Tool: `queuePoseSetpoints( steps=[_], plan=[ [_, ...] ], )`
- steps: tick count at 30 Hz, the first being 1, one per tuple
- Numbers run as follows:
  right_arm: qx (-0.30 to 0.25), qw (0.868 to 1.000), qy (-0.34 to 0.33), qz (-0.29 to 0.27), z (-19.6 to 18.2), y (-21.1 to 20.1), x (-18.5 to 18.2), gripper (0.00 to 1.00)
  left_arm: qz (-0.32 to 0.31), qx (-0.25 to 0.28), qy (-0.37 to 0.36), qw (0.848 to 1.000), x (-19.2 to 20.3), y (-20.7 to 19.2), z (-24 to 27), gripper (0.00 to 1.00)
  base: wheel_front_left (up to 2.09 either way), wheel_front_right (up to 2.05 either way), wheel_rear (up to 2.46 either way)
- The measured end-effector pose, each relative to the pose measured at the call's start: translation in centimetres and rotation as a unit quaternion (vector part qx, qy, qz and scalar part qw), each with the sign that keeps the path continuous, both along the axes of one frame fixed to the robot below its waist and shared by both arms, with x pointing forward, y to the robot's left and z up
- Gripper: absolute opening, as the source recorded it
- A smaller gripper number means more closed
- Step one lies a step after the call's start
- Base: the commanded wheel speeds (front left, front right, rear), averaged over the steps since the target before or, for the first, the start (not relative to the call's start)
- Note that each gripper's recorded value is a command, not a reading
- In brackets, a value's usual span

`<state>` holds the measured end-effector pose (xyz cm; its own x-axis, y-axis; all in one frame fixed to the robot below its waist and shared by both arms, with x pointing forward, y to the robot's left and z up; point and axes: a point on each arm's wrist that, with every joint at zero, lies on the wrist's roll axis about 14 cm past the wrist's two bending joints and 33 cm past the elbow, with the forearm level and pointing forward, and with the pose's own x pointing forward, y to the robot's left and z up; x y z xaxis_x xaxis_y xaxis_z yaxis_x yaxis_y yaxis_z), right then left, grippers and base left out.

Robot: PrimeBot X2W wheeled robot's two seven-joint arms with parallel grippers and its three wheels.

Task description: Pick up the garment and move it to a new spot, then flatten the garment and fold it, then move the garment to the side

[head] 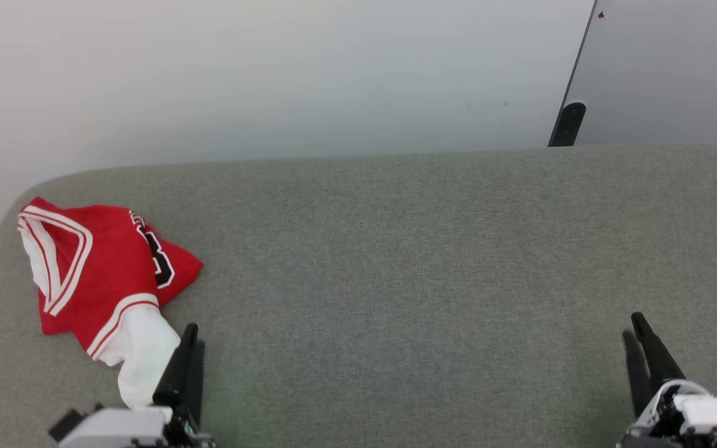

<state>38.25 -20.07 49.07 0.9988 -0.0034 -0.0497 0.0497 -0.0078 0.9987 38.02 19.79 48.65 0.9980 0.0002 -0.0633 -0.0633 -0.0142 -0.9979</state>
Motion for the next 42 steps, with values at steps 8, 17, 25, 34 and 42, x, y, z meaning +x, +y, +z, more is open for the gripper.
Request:
queuePoseSetpoints(
  steps=[8,17,25,34,42],
  plan=[
    [-0.007,1.0,0.022,0.0,-1.4,0.3,-0.6,1.0,0.01,0.014,0.019,1.0,-0.7,0.4,-1.2,1.0,0.0,0.0,0.0],
    [-0.075,0.997,0.018,0.013,-0.9,0.9,0.2,1.0,0.012,0.1,0.02,0.995,-0.7,1.3,-0.9,1.0,0.0,0.0,0.0],
    [-0.162,0.986,0.012,0.033,-0.5,1.6,1.0,1.0,0.009,0.195,0.024,0.98,-0.7,1.7,-0.7,1.0,0.0,0.0,0.0],
    [-0.248,0.967,0.002,0.048,-0.1,2.3,1.6,1.0,0.006,0.288,0.019,0.957,-0.7,1.9,-0.3,1.0,0.0,0.0,0.0],
    [-0.308,0.95,-0.011,0.057,0.4,2.8,2.1,1.0,0.002,0.361,0.012,0.932,-0.7,1.9,0.0,1.0,0.0,0.0,0.0]
  ],
)
